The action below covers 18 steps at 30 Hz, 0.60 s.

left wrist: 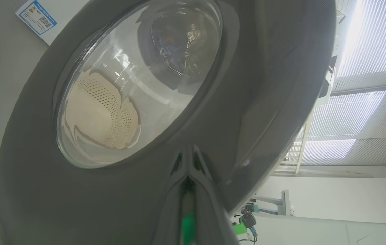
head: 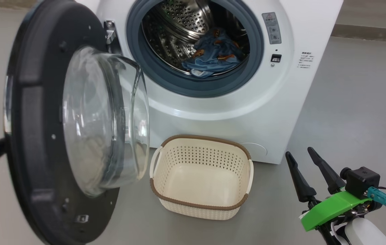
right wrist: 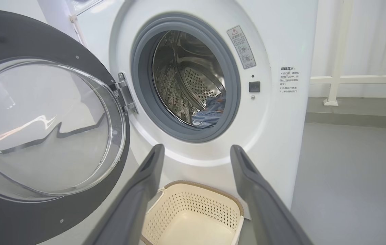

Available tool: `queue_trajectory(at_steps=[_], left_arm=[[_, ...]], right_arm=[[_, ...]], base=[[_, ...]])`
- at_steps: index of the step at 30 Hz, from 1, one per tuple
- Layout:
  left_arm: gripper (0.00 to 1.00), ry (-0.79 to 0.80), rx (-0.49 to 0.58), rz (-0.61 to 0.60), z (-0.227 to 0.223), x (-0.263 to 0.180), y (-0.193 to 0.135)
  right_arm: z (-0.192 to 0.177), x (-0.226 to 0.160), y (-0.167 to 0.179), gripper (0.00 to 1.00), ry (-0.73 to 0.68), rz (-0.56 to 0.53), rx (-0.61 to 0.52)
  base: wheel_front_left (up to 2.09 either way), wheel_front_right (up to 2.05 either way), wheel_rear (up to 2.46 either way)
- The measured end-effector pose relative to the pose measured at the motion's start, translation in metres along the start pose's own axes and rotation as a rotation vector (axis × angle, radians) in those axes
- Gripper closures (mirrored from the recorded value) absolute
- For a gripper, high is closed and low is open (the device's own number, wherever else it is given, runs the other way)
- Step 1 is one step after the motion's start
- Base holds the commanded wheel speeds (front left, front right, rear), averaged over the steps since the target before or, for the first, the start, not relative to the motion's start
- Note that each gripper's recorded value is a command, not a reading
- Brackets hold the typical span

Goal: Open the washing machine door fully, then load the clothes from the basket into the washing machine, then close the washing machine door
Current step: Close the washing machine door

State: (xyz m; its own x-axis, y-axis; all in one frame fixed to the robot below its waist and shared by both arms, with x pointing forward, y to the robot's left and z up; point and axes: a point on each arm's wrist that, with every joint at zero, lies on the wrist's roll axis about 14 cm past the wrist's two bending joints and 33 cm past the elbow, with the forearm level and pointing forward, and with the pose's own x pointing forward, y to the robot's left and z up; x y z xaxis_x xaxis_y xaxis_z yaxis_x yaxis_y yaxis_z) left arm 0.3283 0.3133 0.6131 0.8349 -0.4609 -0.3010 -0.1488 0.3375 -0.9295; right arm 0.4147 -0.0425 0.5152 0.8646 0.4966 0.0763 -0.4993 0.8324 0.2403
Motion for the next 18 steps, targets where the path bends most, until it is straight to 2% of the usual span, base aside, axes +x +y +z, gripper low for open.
queue_trajectory(at_steps=[10, 18], left_arm=[[1.00, 0.128, 0.023, -0.082, -0.042, 0.039, -0.021], [1.00, 0.184, 0.043, -0.126, -0.058, 0.076, -0.037]], right_arm=[[0.007, -0.016, -0.018, 0.00, -0.021, -0.064, -0.003], [0.014, -0.035, -0.040, 0.00, -0.041, -0.142, -0.006]], base=[[0.00, 0.00, 0.00], [0.00, 0.00, 0.00]])
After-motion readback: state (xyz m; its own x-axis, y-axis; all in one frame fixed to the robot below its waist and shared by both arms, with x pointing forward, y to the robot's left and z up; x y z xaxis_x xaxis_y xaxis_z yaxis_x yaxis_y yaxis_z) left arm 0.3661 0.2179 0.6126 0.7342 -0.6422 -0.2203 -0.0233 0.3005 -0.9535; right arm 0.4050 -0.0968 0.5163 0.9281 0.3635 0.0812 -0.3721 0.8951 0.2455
